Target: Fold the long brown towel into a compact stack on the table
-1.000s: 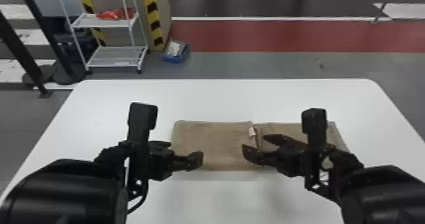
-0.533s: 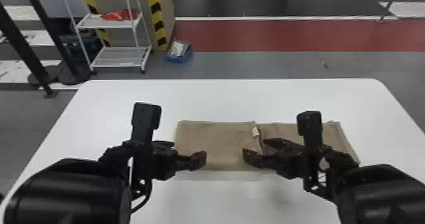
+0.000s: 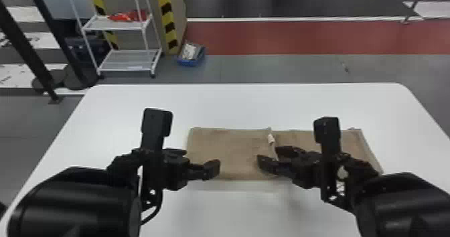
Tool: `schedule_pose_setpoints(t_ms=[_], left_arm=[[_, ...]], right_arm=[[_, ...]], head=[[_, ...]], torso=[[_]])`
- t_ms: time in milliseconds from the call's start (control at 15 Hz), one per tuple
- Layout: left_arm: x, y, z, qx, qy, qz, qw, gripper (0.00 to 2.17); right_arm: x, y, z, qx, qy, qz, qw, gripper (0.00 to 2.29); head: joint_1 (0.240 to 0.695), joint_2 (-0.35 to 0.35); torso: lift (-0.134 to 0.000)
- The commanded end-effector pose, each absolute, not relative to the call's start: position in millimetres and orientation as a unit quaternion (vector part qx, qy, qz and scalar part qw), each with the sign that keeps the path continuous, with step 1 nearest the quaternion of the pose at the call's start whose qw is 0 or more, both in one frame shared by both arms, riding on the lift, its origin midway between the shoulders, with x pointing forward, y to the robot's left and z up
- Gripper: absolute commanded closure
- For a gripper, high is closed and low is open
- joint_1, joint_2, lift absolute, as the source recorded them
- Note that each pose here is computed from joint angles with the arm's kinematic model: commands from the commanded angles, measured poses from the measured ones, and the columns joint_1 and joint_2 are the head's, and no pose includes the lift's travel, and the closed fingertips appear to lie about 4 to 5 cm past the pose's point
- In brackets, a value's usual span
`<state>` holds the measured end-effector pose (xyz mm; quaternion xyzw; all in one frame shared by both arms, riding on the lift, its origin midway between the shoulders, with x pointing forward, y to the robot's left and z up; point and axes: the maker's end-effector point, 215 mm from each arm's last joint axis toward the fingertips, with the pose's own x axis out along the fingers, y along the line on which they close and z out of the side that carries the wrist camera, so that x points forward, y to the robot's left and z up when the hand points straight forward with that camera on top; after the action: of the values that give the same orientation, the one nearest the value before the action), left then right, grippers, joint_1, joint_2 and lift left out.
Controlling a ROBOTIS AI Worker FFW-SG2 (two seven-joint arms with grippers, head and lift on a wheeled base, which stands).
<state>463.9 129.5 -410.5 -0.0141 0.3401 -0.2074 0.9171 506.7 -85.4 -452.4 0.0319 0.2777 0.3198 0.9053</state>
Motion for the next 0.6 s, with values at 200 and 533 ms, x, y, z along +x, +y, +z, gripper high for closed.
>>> schedule_pose_setpoints(t_ms=[200,533], left_arm=[[464.9,133.2,-410.0,-0.018,0.339,-0.204,0.918,0.08],[465.2,136.3,-409.9,-0.02,0.339,-0.203,0.918,0.08]], right_arm=[[508.7,-84.0,-448.7,0.031,0.271,0.321,0.907,0.74],[511.6,-85.6,-444.1,0.03,0.262,0.322,0.909,1.15]], head=[[0.695,0.055],[0.695,0.06]], torso=[[-0.124],[-0.124]])
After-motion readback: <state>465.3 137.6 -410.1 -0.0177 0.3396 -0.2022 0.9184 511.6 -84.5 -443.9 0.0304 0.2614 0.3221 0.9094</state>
